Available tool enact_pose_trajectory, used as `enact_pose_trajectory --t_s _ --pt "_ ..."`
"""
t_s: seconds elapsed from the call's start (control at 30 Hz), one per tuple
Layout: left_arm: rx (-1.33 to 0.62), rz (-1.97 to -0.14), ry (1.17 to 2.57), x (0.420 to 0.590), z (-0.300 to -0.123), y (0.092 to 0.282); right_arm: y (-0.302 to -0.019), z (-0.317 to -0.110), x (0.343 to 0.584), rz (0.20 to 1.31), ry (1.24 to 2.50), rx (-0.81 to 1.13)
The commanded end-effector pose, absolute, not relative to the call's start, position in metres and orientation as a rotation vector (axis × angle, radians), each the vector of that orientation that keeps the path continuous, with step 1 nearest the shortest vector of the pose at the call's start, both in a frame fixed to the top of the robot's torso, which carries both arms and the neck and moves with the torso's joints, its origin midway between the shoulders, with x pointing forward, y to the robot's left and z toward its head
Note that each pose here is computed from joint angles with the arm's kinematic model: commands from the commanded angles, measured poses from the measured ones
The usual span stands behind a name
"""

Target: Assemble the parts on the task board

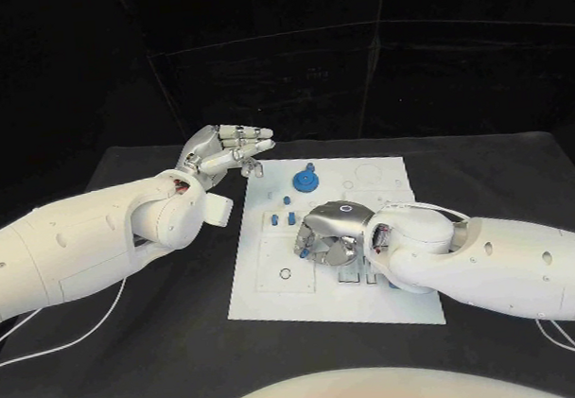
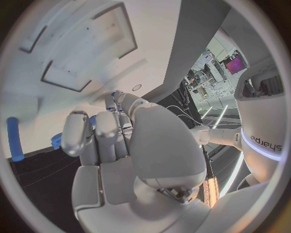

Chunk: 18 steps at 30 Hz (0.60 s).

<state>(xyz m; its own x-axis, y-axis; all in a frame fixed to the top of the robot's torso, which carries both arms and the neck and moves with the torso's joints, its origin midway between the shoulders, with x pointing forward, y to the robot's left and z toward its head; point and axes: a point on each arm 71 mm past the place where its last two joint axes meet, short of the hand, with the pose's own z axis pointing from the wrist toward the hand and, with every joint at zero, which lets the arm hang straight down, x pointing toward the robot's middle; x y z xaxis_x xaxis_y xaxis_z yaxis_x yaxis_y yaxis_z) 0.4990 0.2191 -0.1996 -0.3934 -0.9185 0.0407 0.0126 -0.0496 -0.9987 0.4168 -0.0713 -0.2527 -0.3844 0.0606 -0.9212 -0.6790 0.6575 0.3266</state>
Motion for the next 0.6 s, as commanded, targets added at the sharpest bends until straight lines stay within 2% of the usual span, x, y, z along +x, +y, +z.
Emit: enact_pose_trajectory --t_s 0.03,0.6 --pt "-1.006 -1.562 1.461 0.4992 -0.1982 0.2185 -0.07 -0.2534 0.4148 0.86 1.811 -0.513" --pt "-1.007 -1.566 1.47 0.499 -0.1985 0.2171 -0.0683 -0.2546 0.4187 0.807 1.811 -0.49"
